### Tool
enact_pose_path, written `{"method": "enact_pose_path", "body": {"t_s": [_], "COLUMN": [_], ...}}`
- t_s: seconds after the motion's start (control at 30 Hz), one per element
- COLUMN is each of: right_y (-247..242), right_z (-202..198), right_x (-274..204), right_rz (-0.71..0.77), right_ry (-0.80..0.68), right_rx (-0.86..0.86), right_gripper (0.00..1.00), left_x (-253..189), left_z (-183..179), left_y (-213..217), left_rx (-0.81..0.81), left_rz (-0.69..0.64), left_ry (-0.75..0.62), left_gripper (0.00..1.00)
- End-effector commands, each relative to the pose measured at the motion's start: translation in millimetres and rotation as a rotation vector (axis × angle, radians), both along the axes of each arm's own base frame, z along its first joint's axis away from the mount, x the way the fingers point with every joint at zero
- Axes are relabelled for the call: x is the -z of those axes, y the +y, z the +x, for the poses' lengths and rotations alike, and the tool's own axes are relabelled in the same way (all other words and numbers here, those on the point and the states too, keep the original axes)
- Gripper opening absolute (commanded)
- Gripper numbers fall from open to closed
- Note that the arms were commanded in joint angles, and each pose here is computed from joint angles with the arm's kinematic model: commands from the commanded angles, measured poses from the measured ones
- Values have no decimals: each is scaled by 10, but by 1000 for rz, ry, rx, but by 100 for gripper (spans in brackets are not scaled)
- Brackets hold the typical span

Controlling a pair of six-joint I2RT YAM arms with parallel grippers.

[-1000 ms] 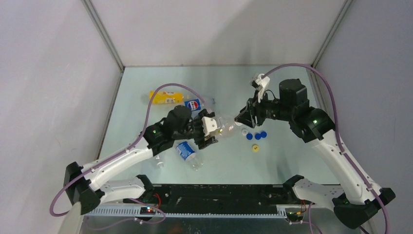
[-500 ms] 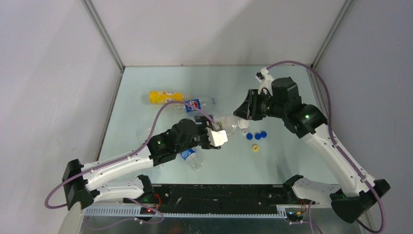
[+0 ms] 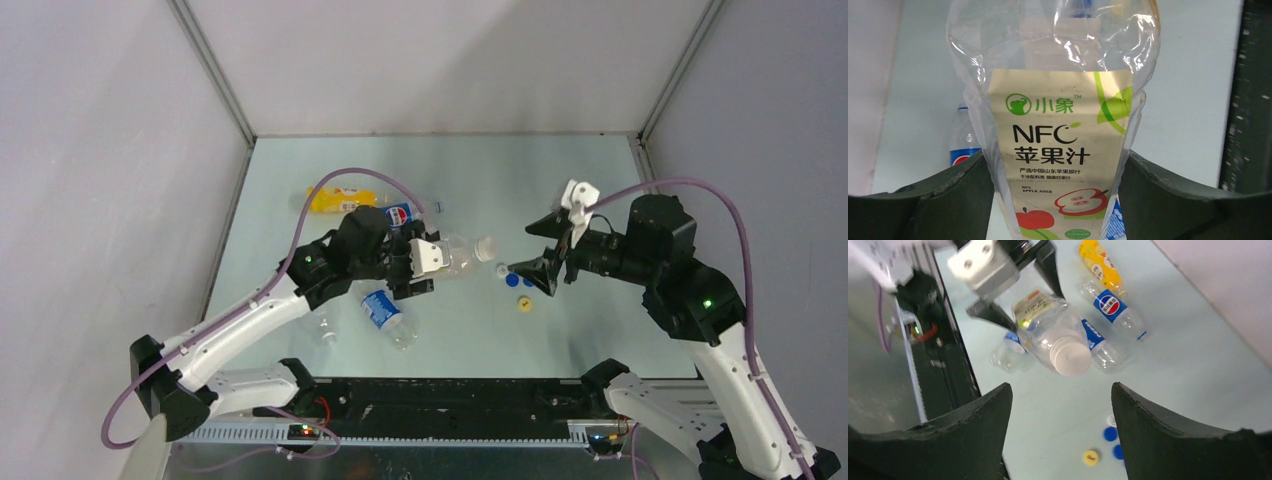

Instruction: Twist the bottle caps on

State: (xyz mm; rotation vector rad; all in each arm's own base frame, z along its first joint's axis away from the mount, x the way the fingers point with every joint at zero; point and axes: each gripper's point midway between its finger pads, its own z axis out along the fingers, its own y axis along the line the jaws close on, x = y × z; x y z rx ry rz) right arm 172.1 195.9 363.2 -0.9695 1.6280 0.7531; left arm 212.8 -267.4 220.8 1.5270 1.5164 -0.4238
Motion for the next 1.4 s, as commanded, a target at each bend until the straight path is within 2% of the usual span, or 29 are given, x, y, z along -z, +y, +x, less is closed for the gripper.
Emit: {"method": "enact_pose_path", "body": {"t_s": [0.0, 0.17, 0.37, 0.7, 1.1, 1.23, 1.33, 1.37], "right_y": [45, 110, 220, 347, 402, 429, 468, 493], "right_z": [-193, -241, -247, -305, -455, -468, -493, -498], "right_x": [195, 295, 365, 439, 559, 603, 595, 599], "right_rz": [-183, -274, -313, -324, -325, -325, -296, -279], "right_ry": [-233, -357, -402, -407, -360, -327, -279, -233], "right_rx": [-281, -396, -465, -536, -625, -635, -633, -621], "right_gripper": [74, 74, 73, 64, 47, 33, 14, 4], "left_x": [-115, -145, -244, -287, -362, -403, -425, -431], "left_z": [-308, -455, -525, -571, -595, -582, -521, -465], "left_y": [-47, -52, -91, -121, -168, -188, -200, -192], "left_rx": [171, 252, 297, 326, 350, 350, 322, 295], "left_rz": [17, 54, 39, 28, 4, -8, -12, -7], "left_ry": [116, 182, 204, 222, 227, 217, 177, 149], "left_gripper": [0, 0, 0, 0, 0, 0, 0, 0]}}
